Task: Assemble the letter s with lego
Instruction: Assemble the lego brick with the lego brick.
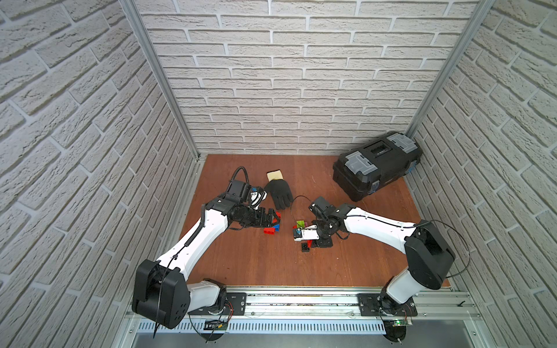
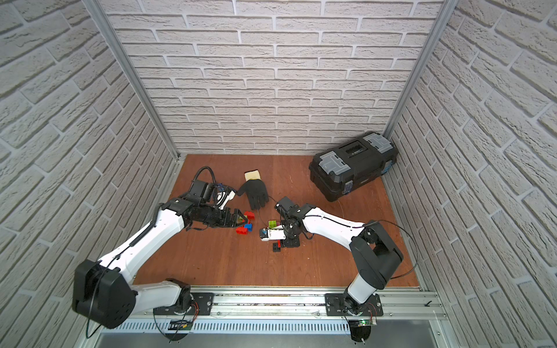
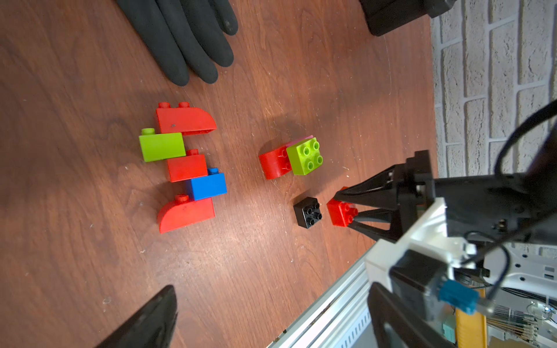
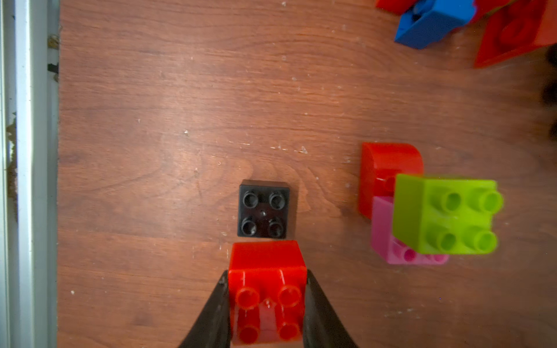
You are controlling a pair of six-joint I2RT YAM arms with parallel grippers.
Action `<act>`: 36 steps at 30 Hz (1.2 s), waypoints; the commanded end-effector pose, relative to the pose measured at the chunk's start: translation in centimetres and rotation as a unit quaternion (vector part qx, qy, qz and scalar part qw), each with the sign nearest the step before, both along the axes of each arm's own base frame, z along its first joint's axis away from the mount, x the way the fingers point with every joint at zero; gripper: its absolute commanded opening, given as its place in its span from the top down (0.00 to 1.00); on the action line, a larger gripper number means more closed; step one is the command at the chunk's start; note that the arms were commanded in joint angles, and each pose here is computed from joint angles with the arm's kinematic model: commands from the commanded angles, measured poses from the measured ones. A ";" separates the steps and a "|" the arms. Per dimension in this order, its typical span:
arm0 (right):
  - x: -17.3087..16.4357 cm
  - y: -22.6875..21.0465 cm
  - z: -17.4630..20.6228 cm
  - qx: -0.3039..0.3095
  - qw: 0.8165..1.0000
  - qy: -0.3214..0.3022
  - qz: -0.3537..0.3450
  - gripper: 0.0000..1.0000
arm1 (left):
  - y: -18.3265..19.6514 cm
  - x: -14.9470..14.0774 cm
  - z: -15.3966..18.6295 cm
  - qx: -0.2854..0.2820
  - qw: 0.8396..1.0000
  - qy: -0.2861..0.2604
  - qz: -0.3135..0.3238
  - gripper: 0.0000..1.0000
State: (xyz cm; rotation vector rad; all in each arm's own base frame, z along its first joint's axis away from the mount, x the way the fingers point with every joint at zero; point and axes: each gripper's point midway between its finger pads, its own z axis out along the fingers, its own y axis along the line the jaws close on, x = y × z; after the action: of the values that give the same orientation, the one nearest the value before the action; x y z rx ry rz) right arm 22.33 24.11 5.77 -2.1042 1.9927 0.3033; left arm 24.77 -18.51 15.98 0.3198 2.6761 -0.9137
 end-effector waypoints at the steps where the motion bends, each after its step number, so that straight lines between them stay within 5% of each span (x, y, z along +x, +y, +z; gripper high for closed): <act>1: -0.3 0.7 0.1 -0.005 1.000 0.011 -0.011 0.73 | 0.2 -0.1 1.3 -0.007 1.000 -0.016 -0.007 0.02; 36: -0.6 -1.2 -2.9 -0.096 0.995 0.007 -0.039 0.76 | 0.4 -0.2 0.9 -0.010 1.000 -0.010 -0.005 0.02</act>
State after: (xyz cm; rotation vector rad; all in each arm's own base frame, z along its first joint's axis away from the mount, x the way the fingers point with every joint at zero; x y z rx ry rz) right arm 22.66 24.62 3.95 -2.0922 2.1169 0.1802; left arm 24.78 -18.19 16.26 0.3140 2.6672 -0.9169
